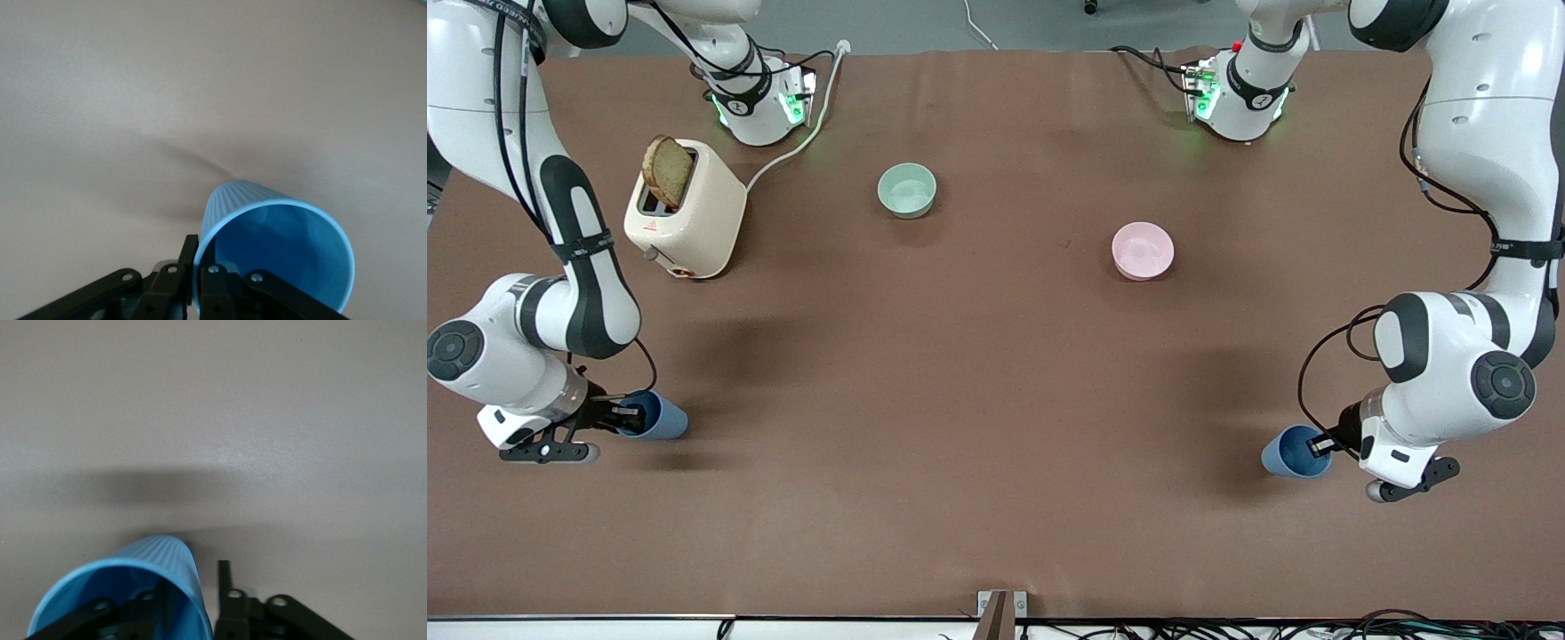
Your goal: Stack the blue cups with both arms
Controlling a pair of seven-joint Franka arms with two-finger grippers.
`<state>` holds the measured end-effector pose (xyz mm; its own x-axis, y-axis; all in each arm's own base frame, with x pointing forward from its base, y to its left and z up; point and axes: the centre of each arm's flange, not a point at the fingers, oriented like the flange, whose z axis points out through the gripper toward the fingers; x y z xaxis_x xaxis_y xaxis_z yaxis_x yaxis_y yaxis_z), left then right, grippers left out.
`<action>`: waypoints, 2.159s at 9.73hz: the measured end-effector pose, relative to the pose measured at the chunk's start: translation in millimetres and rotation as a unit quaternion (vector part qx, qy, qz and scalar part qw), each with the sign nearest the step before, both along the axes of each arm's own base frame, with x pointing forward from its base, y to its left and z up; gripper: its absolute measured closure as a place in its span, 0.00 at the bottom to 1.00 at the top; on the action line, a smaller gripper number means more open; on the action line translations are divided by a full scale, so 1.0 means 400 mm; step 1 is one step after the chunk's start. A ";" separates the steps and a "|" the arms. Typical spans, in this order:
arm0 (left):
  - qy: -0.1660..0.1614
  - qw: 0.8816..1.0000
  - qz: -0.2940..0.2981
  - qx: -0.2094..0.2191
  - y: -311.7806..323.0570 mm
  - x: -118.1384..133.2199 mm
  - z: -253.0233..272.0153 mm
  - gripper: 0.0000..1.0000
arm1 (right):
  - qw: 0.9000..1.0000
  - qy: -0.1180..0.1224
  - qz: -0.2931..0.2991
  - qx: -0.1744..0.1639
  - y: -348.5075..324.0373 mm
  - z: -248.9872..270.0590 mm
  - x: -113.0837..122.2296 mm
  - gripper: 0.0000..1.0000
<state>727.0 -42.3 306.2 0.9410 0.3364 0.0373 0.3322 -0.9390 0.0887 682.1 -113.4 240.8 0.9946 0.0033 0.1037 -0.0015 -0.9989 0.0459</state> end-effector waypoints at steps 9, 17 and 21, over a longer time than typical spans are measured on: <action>0.040 0.997 -0.053 -0.032 -1.078 -0.416 -0.062 0.96 | 0.996 0.010 -0.015 0.083 0.112 0.259 0.055 0.95; 0.021 0.999 -0.013 -0.042 -1.080 -0.375 -0.001 0.41 | 0.987 0.026 -0.093 0.126 0.891 0.500 -0.041 0.95; -0.063 0.997 0.037 -0.020 -0.747 -0.262 0.507 0.00 | 0.986 0.038 -0.092 0.131 1.153 0.515 -0.160 0.95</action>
<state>622.2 -341.0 508.8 0.9024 0.4080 0.1388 0.3839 -0.9074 0.1712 618.2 347.9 446.8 0.9808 -0.1949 0.0021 -0.1902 -0.9595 -0.2076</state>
